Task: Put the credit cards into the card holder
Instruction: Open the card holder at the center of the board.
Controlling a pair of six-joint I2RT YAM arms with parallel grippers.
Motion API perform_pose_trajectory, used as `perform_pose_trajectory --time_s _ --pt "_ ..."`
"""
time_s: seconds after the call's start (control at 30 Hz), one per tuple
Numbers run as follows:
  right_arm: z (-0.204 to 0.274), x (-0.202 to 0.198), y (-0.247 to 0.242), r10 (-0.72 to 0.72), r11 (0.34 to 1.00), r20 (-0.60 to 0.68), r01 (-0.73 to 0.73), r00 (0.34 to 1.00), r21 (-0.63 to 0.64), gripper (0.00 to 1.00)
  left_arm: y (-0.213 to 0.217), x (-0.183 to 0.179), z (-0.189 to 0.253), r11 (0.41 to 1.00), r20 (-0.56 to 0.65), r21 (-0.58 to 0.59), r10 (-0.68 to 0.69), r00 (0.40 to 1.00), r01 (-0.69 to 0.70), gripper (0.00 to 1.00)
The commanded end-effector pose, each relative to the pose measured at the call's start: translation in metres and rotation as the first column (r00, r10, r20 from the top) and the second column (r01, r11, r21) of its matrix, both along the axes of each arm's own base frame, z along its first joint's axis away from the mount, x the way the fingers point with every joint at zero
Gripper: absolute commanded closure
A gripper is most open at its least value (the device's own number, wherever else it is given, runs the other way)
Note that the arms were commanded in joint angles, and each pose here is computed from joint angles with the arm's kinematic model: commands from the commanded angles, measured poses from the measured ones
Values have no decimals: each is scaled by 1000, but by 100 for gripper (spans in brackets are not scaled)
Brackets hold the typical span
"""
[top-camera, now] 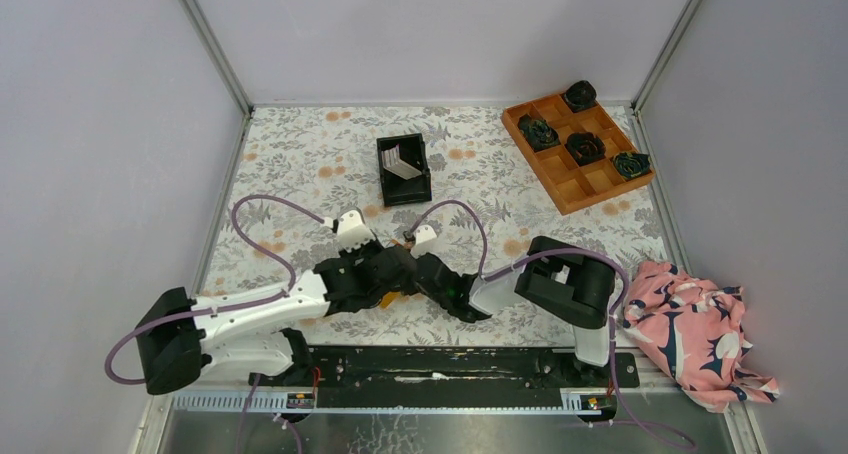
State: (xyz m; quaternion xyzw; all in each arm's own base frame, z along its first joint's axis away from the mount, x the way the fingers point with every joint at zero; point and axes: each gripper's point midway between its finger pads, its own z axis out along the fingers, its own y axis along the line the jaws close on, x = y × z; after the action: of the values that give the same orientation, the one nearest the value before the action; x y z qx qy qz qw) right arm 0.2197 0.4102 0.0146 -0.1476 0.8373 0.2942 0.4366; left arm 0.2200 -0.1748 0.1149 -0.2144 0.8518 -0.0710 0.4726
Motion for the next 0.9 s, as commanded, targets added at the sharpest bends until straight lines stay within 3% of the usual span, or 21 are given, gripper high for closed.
perform_pose_trajectory --time_s 0.0,0.6,0.87 --pt "-45 -19 -38 1 975 -32 -8 999 -223 100 -13 14 -8 1000 3 -29 -11 1000 11 79" --pt "-60 -21 -45 -31 965 -60 14 998 -261 100 17 -43 -87 995 -173 -97 -36 984 20 88" --pt "-60 -19 -42 -37 964 -60 20 998 -266 100 18 -54 -108 998 -218 -58 -36 975 24 89"
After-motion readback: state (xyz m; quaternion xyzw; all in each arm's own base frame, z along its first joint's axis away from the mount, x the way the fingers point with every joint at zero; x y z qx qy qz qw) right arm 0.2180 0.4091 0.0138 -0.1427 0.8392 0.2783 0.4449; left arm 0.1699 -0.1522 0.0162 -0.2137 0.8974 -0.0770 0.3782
